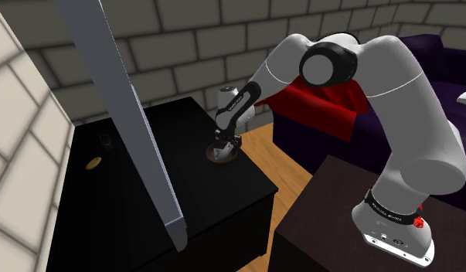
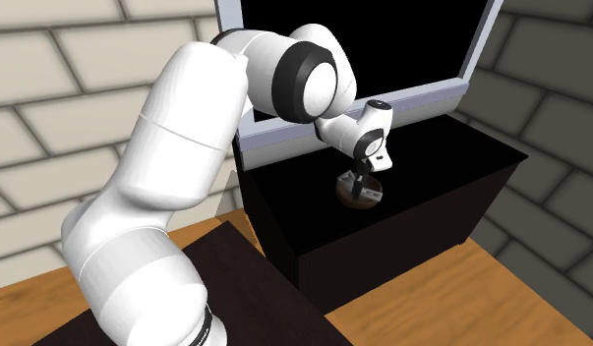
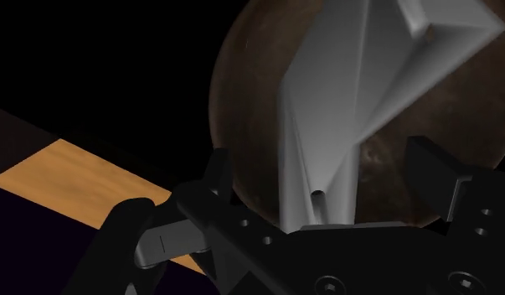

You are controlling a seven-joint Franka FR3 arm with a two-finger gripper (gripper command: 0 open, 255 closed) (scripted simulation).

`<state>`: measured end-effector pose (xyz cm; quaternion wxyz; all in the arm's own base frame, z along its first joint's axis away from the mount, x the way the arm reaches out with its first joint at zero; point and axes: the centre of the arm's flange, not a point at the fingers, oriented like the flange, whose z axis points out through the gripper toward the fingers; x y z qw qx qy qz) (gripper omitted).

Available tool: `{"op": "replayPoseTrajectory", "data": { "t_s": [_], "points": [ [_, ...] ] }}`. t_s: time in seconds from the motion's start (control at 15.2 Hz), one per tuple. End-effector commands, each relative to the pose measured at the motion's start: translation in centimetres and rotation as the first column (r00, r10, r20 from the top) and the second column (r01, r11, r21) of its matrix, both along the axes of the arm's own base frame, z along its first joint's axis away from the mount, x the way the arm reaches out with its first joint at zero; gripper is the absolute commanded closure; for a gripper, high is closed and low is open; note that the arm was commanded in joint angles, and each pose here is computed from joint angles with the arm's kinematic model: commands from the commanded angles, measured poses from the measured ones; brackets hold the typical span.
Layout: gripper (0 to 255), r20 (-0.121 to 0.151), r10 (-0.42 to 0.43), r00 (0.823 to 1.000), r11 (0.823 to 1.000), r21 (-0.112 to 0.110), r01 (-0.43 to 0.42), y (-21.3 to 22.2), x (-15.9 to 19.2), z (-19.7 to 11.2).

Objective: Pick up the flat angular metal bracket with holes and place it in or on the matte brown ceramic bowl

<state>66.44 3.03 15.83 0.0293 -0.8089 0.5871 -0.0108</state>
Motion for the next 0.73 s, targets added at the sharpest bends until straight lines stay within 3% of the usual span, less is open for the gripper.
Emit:
{"op": "replayPoseTrajectory", "data": {
  "t_s": [0.0,0.13,0.66],
  "points": [
    [0,0.0,0.0,1.0,1.0,0.0,0.0,-0.1,-0.2,2.0],
    [0,0.0,0.0,1.0,1.0,0.0,0.0,-0.2,-0.3,4.4],
    [0,0.0,0.0,1.0,1.0,0.0,0.0,-0.2,-0.3,4.4]
  ]
}}
